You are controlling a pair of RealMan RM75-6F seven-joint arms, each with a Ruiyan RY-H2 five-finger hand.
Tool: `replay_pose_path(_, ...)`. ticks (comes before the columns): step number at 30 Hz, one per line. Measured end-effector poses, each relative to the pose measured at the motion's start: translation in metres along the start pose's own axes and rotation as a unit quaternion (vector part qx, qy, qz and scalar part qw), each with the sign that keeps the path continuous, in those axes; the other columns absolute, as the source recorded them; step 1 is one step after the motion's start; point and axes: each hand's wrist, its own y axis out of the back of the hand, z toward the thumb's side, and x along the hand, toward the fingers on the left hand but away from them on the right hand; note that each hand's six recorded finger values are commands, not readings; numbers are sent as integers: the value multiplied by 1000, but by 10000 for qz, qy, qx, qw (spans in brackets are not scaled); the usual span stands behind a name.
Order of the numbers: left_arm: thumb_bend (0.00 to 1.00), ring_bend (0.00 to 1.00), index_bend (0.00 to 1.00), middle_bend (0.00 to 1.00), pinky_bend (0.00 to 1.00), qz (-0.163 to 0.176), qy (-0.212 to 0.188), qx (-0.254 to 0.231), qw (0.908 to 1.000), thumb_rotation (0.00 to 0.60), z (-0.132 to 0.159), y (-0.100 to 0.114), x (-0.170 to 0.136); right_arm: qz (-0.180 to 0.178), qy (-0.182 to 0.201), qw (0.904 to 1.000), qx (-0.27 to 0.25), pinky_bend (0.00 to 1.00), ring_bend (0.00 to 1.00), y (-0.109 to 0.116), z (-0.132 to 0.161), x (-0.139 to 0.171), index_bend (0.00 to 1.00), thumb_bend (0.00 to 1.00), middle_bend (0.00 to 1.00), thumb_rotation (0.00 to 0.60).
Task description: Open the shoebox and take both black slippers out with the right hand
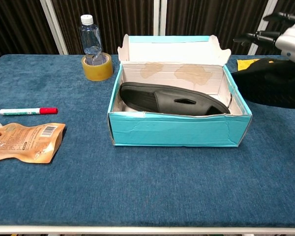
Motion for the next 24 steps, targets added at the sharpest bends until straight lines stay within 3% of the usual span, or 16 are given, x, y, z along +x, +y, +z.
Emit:
replay_pose_path(4, 161, 69, 163, 171, 71, -3, -15, 12, 10000, 600, 1, 1, 1, 345, -39, 9994, -83, 0, 0, -5, 8, 11, 0, 1, 0, 600)
replay_pose_path(13, 161, 69, 163, 171, 71, 12, -18, 26, 10000, 600, 2, 2, -1, 1071, 3, 9942, 136, 0, 0, -28, 8, 22, 0, 0, 0, 600)
replay_pose_path(19, 161, 69, 163, 171, 71, 55, -97, 73, 9999, 600, 7, 4, 1, 1233, -1, 9923, 103, 0, 0, -34, 13, 4, 0, 0, 0, 600)
replay_pose_path(24, 162, 69, 163, 171, 71, 104, -55, 88, 9999, 600, 5, 8, -2, 1129, 177, 9933, -180, 0, 0, -19, 25, -9, 0, 0, 0, 600)
